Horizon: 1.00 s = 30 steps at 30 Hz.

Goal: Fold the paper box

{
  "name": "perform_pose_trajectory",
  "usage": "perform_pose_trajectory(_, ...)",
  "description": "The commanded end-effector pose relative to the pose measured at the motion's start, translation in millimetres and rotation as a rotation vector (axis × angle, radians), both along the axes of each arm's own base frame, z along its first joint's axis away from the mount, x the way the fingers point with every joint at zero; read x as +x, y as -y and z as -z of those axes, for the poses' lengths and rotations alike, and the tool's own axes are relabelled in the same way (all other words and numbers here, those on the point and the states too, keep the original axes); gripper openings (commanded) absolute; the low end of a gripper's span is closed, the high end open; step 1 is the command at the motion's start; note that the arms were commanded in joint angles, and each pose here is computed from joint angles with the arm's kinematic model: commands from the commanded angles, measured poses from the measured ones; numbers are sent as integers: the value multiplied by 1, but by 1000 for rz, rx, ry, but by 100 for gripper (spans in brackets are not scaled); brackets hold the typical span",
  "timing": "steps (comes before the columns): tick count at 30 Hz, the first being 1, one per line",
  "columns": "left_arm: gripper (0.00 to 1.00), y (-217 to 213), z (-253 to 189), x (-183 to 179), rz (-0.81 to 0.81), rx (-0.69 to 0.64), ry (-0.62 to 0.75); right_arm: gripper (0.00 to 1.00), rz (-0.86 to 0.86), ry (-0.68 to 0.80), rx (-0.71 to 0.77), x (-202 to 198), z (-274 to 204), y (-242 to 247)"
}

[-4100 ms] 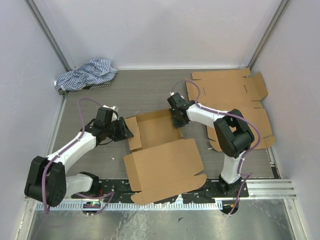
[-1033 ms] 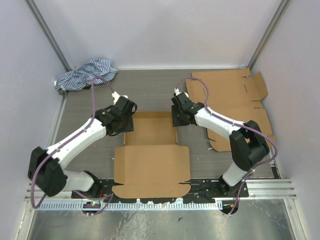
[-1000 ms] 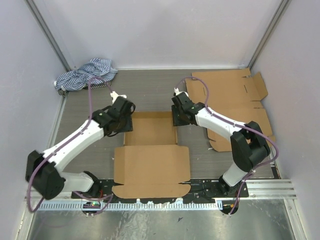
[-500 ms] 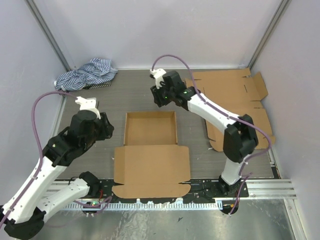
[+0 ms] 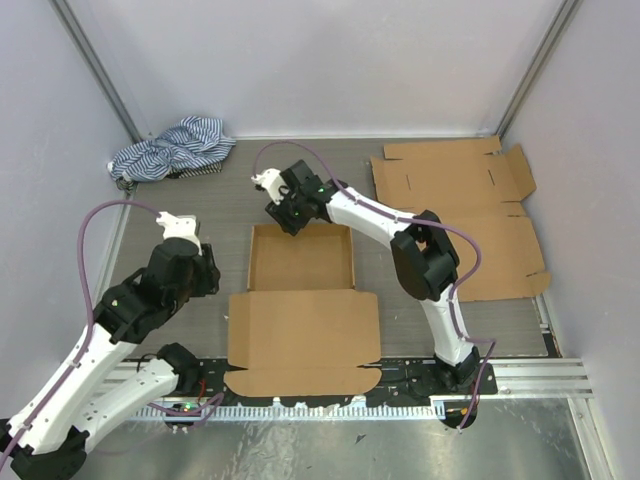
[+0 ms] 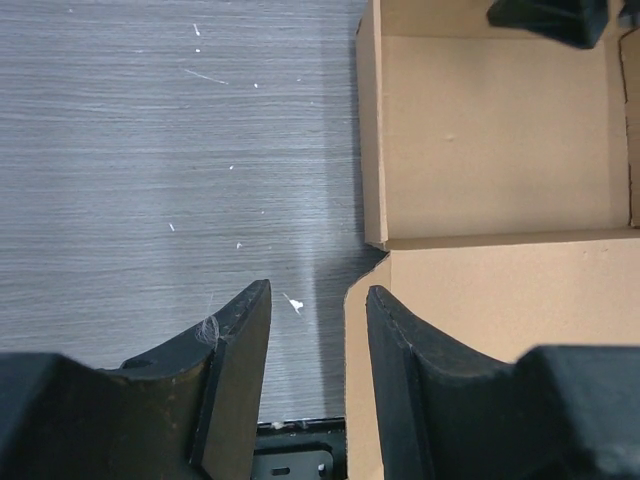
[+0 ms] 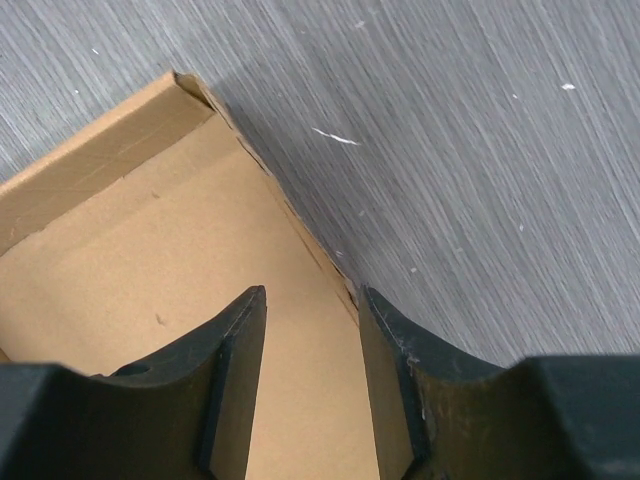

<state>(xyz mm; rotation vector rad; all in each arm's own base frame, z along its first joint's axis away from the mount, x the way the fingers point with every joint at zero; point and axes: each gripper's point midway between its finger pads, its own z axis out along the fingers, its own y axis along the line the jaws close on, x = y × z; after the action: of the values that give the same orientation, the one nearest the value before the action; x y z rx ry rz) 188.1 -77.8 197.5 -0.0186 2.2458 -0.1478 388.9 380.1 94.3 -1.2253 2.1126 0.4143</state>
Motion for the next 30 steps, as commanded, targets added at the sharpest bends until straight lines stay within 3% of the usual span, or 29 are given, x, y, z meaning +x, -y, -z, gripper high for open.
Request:
perform_pose_trajectory(1, 50, -1, -3, 2, -1, -5, 27, 48, -18, 77, -13, 11, -14, -14)
perform_pose_trajectory(21, 50, -6, 1, 2, -27, 15, 17, 49, -36, 93, -63, 27, 10, -27)
perform_pose_trajectory(30, 50, -6, 4, 3, -29, 25, 0, 30, 80, 47, -95, 42, 36, -14)
